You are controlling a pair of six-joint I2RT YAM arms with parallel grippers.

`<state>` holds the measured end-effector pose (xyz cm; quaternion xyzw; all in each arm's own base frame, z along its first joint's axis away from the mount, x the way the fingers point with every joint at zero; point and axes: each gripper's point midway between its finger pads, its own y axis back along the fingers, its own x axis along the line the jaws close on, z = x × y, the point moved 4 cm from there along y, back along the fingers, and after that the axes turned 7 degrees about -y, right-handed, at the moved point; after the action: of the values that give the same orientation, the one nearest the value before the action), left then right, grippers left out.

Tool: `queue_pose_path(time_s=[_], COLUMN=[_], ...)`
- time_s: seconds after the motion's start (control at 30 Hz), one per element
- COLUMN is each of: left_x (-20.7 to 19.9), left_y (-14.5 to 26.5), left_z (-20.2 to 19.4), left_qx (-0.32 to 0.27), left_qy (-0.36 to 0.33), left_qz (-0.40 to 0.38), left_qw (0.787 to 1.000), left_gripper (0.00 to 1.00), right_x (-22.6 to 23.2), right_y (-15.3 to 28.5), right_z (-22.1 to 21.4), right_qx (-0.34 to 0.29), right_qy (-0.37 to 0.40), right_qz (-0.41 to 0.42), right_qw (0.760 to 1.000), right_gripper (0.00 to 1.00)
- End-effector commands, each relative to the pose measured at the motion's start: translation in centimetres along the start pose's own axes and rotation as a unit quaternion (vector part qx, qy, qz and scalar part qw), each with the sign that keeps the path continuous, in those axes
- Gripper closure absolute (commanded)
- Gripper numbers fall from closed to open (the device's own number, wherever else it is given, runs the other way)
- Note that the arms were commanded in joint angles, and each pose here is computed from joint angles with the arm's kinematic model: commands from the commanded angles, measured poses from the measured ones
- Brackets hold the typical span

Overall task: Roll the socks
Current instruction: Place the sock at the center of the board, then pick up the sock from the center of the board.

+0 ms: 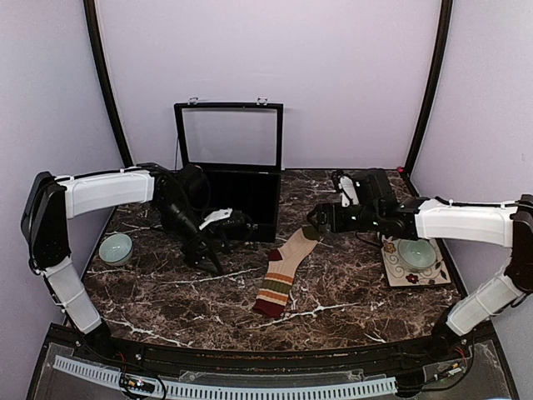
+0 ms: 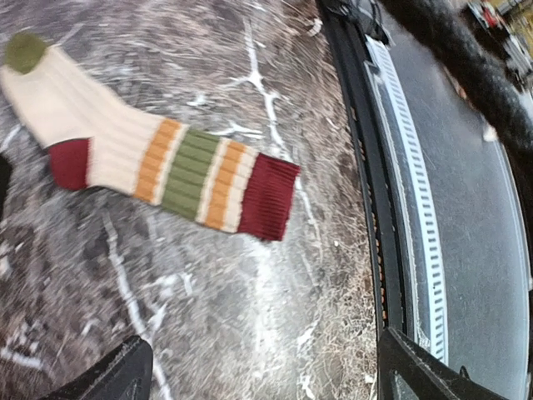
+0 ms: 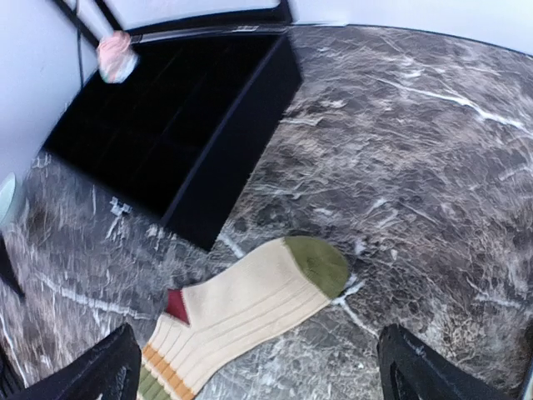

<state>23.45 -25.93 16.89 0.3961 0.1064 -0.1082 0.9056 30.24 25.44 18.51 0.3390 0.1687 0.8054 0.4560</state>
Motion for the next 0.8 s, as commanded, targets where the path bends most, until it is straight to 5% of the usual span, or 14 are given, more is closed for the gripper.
queue_pose_path(time_s=[0.0, 0.07, 0.23, 0.33, 0.5, 0.77], left_x=[-1.9, -2.3, -3.4, -4.1, -5.2, -3.7], left_y=[-2.7, -4.1, -7.6, -9.4, -11.7, -13.7], left_z=[0.6, 0.6, 0.0, -0.5, -1.5, -0.8], left_qx=[0.043, 0.060, 0.102, 0.120, 0.140, 0.137], left_qy=[-0.060, -0.076, -0.114, -0.136, -0.192, -0.246], left_qz=[-0.027, -0.033, -0.052, -0.065, -0.058, -0.015], left_qw=[0.997, 0.995, 0.987, 0.981, 0.970, 0.959], left_gripper=[0.03, 0.05, 0.18, 0.25, 0.26, 0.33], right_x=[-2.4, -1.9, -2.3, -0.8, 3.6, 3.9], right_y=[1.1, 0.8, -2.9, -4.8, -2.8, 3.5], right_z=[0.7, 0.6, -0.9, -2.6, -6.0, -9.6], right_qx=[-0.089, -0.083, 0.004, 0.059, 0.027, -0.045], right_qy=[-0.110, -0.084, -0.043, -0.051, 0.083, 0.167], right_qz=[0.016, 0.024, -0.022, 0.032, 0.048, 0.103], right_qw=[0.990, 0.993, 0.999, 0.996, 0.995, 0.980], right_gripper=[0.01, 0.03, 0.55, 0.72, 0.54, 0.51])
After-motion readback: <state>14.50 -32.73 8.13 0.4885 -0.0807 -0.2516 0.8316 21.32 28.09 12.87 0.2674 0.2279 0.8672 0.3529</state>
